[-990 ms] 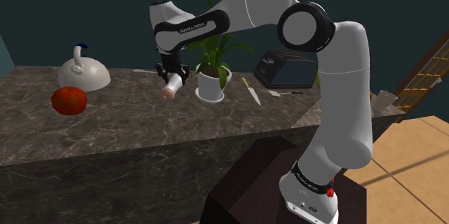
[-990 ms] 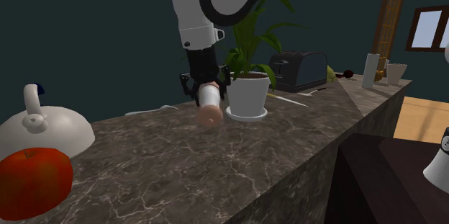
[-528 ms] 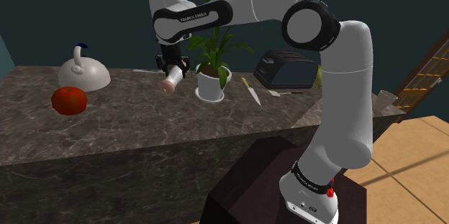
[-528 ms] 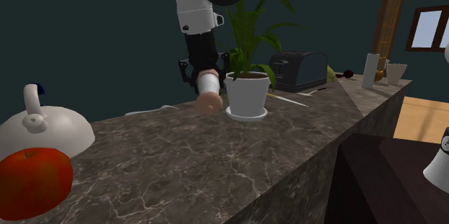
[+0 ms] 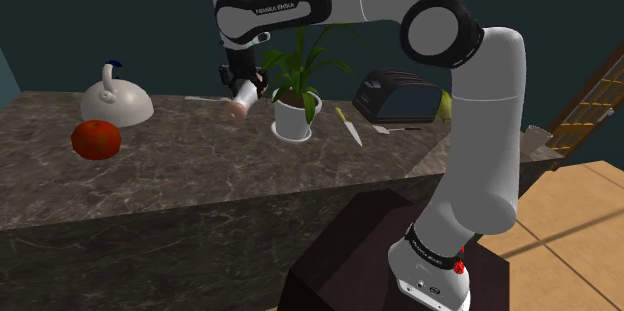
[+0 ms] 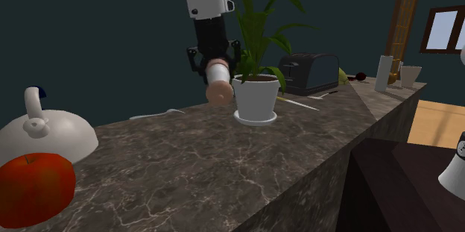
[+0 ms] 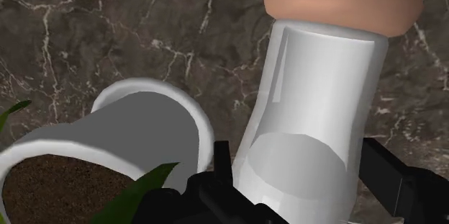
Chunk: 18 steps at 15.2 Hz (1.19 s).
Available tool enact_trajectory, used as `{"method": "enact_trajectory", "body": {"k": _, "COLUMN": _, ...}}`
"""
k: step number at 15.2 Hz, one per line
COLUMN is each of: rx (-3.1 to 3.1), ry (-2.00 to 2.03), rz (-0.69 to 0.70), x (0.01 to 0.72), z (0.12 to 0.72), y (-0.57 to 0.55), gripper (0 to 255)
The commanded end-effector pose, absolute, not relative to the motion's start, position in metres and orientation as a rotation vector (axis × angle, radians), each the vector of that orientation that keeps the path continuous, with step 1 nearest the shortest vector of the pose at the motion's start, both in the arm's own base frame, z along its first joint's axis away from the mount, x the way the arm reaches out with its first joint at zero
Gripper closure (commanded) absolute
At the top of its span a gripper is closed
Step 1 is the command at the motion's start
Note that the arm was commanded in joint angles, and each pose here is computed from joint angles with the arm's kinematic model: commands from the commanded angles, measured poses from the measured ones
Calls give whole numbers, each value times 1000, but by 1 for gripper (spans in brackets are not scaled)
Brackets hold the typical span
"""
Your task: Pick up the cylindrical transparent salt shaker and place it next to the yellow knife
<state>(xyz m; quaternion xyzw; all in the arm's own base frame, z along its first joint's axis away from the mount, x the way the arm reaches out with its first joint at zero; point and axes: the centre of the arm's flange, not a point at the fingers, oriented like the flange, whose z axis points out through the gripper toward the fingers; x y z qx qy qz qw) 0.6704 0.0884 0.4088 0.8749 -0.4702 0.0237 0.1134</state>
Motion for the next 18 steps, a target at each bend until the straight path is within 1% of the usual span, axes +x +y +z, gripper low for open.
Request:
{"method": "enact_trajectory", "body": {"k": 1, "rx": 2566, "ry": -1379, "rz": 69, "x": 656, "z": 410, "y": 76, "gripper": 255}}
{"method": "enact_trajectory", "body": {"k": 16, "rx": 2566, "ry": -1379, "rz": 69, "x": 508, "z": 411, "y": -56, "gripper": 255}}
{"method": "enact_trajectory", "body": {"k": 17, "rx": 2704, "ry": -1412, "rz": 386, "x": 546, "z": 446, "y": -24, "gripper": 0}}
{"method": "enact_trajectory", "body": {"k": 18, "rx": 2704, "ry": -1412, "rz": 386, "x": 546, "z": 446, "y": -24, "gripper": 0}}
